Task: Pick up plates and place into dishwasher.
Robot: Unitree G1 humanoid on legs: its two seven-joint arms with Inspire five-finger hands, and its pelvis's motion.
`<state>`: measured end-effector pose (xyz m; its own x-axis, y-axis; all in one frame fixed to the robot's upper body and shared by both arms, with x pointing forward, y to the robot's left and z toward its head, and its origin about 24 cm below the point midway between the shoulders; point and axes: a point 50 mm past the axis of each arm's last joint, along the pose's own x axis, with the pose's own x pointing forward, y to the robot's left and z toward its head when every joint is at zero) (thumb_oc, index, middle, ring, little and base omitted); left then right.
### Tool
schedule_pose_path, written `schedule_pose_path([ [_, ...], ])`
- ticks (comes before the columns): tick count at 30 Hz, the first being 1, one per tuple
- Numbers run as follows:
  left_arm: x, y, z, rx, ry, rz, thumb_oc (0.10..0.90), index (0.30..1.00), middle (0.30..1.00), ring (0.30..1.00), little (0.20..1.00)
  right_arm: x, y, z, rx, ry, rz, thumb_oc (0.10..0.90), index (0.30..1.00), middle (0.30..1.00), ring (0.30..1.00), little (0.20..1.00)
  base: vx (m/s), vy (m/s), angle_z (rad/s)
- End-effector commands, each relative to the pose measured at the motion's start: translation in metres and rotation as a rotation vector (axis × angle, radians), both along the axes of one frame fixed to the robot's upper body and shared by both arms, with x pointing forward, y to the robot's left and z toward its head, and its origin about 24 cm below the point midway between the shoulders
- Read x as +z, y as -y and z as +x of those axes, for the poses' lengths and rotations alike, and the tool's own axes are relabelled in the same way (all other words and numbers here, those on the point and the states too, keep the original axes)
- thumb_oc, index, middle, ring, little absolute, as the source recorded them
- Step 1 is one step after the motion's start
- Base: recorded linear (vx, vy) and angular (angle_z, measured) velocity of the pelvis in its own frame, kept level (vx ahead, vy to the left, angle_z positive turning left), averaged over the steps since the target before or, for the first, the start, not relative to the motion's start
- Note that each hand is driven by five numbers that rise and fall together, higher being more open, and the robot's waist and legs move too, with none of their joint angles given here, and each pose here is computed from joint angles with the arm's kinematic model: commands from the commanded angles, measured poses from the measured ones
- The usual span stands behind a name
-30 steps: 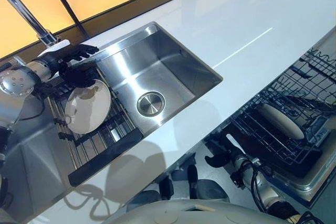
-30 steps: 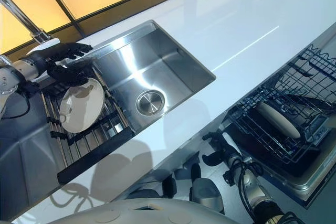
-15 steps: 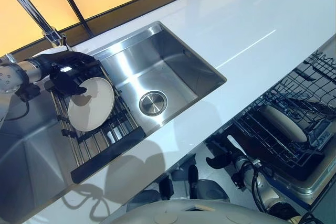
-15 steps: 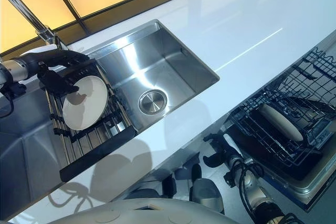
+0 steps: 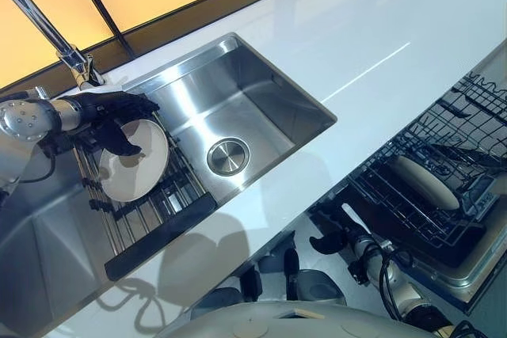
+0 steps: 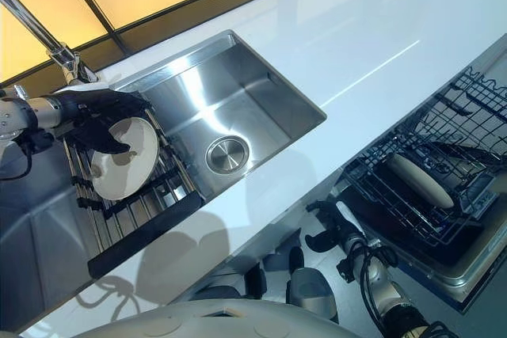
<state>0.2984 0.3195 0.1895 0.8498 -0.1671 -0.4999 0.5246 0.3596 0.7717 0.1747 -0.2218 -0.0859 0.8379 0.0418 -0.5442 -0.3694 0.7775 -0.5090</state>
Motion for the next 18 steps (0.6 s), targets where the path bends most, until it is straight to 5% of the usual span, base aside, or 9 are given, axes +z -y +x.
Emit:
schedule_pose_path([
  [1,0.054,0.001,0.003,-0.004,0.178,0.024,0.8,0.9,0.9,0.9,0.9,0.027,-0.014,0.022,0.067,0.195,0.064,0.8,0.9,0.9,0.9,0.9,0.0,0.0,0.0],
  [18,0.036,-0.028,0.013,0.109,-0.054,0.376,0.8,0.9,0.9,0.9,0.9,0.026,-0.008,0.021,0.068,0.198,0.04,0.8,0.9,0.9,0.9,0.9,0.02,-0.002,-0.03],
])
